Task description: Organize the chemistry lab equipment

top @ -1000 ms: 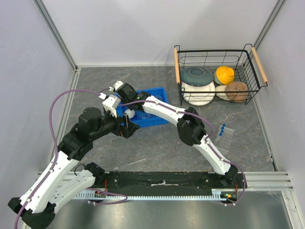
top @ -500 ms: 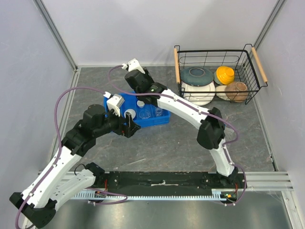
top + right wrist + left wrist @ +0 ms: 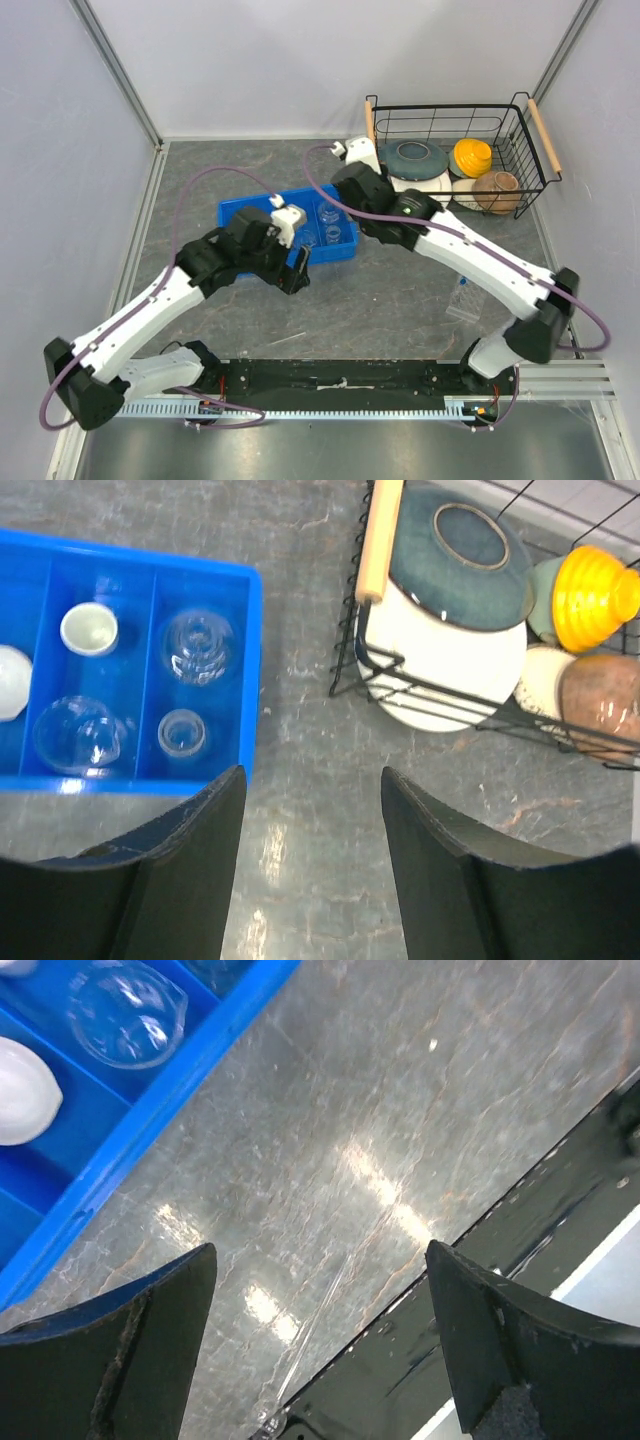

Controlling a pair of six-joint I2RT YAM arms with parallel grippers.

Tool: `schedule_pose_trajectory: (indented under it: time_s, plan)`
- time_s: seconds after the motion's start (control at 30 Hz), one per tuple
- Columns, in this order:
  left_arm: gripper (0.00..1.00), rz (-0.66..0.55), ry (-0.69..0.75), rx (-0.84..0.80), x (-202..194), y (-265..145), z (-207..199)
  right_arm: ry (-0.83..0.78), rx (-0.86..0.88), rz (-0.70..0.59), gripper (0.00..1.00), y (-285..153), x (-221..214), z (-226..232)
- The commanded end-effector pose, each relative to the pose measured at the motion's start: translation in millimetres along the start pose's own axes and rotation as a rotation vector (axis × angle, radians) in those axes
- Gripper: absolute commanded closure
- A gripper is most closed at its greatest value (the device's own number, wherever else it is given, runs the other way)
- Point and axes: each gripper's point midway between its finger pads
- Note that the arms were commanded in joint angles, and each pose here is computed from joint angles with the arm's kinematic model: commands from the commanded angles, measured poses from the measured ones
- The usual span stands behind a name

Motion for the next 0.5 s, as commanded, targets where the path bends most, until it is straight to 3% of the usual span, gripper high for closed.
schedule_pose_trajectory:
  time_s: [0.0, 0.3, 0.47]
  plan:
    - [0.08, 0.156, 0.173, 0.066, -23.3, 15.8, -5.2, 0.061, 0.16, 0.077, 0.36, -40.2, -19.6, -4.2]
    - [0.09, 0.404, 0.428, 0.089, -80.3, 40.8, -23.0, 0.102, 0.244, 0.123, 0.36, -81.1, -60.3, -35.3]
    - [0.1, 0.438, 0.483, 0.099, -81.7, 40.8, -33.3, 0.11, 0.289, 0.139, 0.35, -91.6, -71.6, -37.9]
Point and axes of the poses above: each gripper's point midway between its finger pads, its own y axis out along the fingers, its own z axis along the line the jaws close on, x = y × z, and after that the axes turned 11 degrees about y, right-handed
